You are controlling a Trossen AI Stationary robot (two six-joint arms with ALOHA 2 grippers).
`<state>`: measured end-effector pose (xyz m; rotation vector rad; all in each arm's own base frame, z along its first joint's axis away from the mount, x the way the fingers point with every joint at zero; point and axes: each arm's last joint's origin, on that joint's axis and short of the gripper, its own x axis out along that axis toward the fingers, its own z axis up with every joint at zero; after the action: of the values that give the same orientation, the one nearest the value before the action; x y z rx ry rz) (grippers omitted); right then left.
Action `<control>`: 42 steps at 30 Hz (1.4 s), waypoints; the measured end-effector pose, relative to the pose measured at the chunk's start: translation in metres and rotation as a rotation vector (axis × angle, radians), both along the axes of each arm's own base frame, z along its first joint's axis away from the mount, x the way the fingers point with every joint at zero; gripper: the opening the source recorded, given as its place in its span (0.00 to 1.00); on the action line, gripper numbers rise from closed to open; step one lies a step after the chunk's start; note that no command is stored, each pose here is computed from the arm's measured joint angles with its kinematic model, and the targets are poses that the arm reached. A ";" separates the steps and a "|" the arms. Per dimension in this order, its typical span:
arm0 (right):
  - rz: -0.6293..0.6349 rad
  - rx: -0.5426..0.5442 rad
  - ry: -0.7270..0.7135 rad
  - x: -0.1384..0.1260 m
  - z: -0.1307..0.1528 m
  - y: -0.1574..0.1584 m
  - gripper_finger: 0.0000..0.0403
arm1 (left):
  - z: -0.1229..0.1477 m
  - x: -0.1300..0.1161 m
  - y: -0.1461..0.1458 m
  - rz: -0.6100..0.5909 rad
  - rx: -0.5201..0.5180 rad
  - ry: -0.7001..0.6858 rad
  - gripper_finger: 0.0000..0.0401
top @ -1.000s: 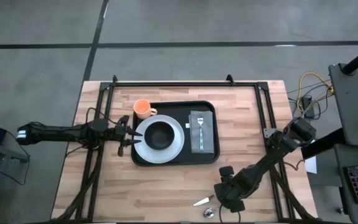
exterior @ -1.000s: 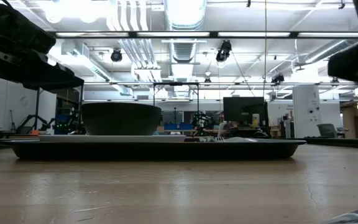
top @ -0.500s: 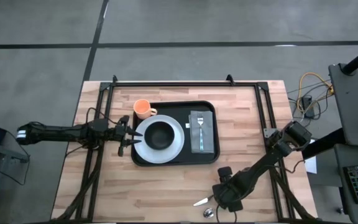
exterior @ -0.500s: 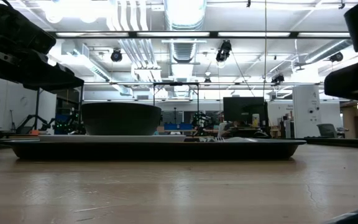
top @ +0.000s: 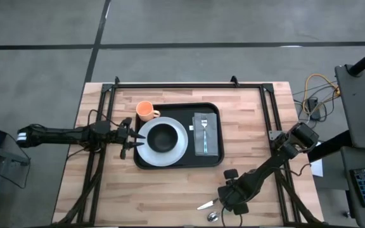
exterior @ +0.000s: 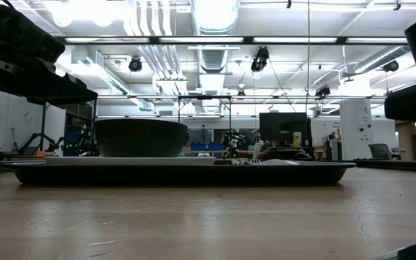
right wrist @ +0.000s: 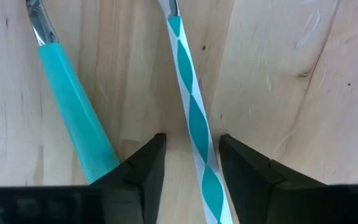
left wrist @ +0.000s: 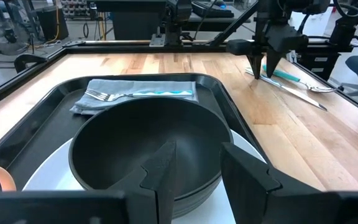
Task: Set up tray
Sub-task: Put the blue knife on the gray napkin
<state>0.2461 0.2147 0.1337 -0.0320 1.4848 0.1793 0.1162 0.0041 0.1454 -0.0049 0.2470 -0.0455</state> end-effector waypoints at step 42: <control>-0.176 0.033 -0.019 0.017 0.014 -0.006 0.06 | 0.000 0.000 0.000 0.000 0.000 0.001 0.26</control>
<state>0.2628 0.2091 0.1479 0.1229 1.4570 0.0610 0.1162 0.0041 0.1453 -0.0046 0.2477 -0.0460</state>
